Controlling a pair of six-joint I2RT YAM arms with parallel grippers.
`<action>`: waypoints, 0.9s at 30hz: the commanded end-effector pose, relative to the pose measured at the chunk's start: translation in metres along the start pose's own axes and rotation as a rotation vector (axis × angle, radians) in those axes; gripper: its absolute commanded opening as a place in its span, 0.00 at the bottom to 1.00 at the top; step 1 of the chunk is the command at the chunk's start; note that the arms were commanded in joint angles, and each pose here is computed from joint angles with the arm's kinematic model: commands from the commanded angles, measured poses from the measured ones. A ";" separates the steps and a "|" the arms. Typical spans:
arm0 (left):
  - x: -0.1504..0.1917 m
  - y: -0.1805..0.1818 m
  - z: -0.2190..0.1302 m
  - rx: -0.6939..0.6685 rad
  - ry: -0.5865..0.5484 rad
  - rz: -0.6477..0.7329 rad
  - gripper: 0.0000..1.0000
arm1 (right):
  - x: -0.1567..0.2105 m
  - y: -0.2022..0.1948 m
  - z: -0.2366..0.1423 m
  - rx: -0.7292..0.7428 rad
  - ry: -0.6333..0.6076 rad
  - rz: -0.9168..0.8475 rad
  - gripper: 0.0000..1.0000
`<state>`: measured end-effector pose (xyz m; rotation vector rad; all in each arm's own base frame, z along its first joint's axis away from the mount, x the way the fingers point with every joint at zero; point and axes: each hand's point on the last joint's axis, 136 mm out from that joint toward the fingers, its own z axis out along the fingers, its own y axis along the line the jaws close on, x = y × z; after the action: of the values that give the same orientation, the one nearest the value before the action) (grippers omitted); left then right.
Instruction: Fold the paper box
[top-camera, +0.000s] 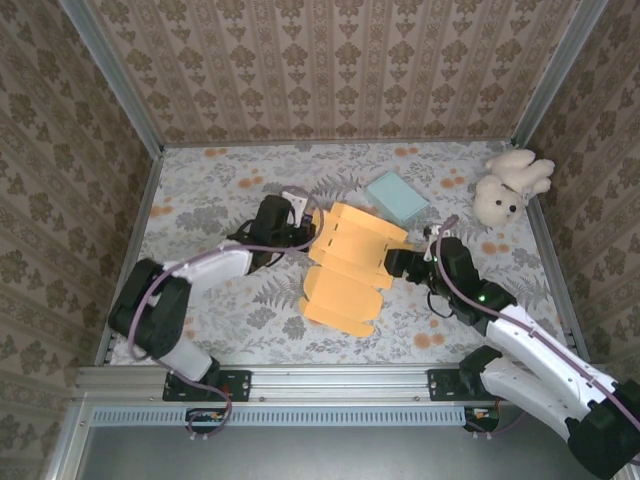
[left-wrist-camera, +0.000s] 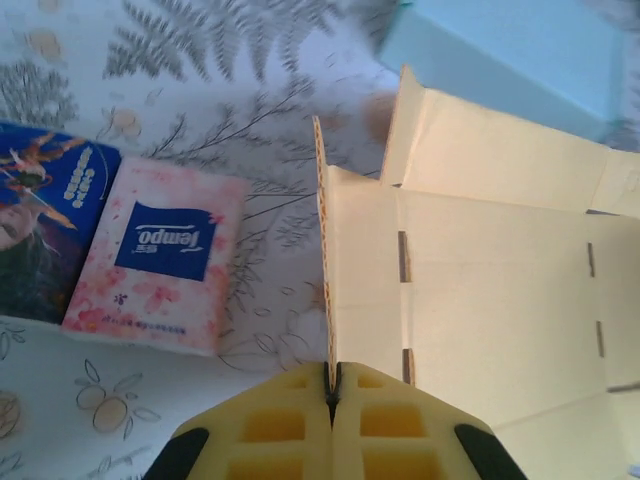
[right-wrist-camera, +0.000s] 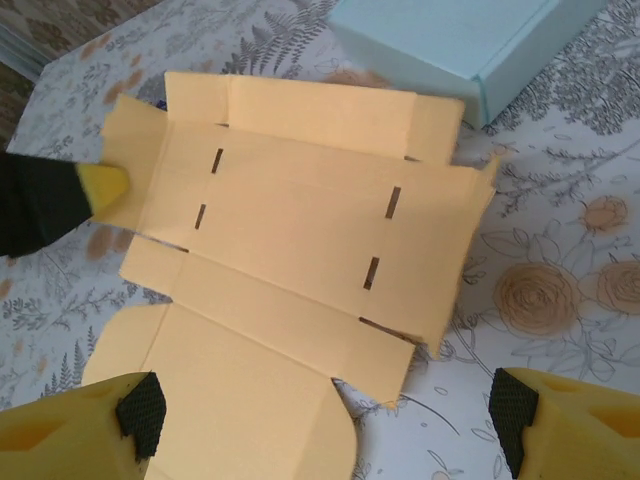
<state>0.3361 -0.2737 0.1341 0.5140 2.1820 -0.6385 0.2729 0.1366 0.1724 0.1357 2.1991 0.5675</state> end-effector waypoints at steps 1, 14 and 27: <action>-0.027 -0.018 -0.035 -0.017 -0.167 0.107 0.00 | -0.024 0.030 -0.007 -0.064 0.013 -0.072 0.87; -0.017 -0.014 -0.123 -0.123 -0.519 0.146 0.00 | -0.053 0.103 0.017 -0.308 0.243 -0.953 0.71; -0.001 -0.016 -0.156 -0.060 -0.623 0.149 0.00 | -0.040 0.083 0.050 -0.426 0.596 -1.240 0.56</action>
<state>0.2420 -0.1967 0.2116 0.3893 1.6253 -0.5430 0.3483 0.2220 0.2118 -1.4893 2.1260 0.2791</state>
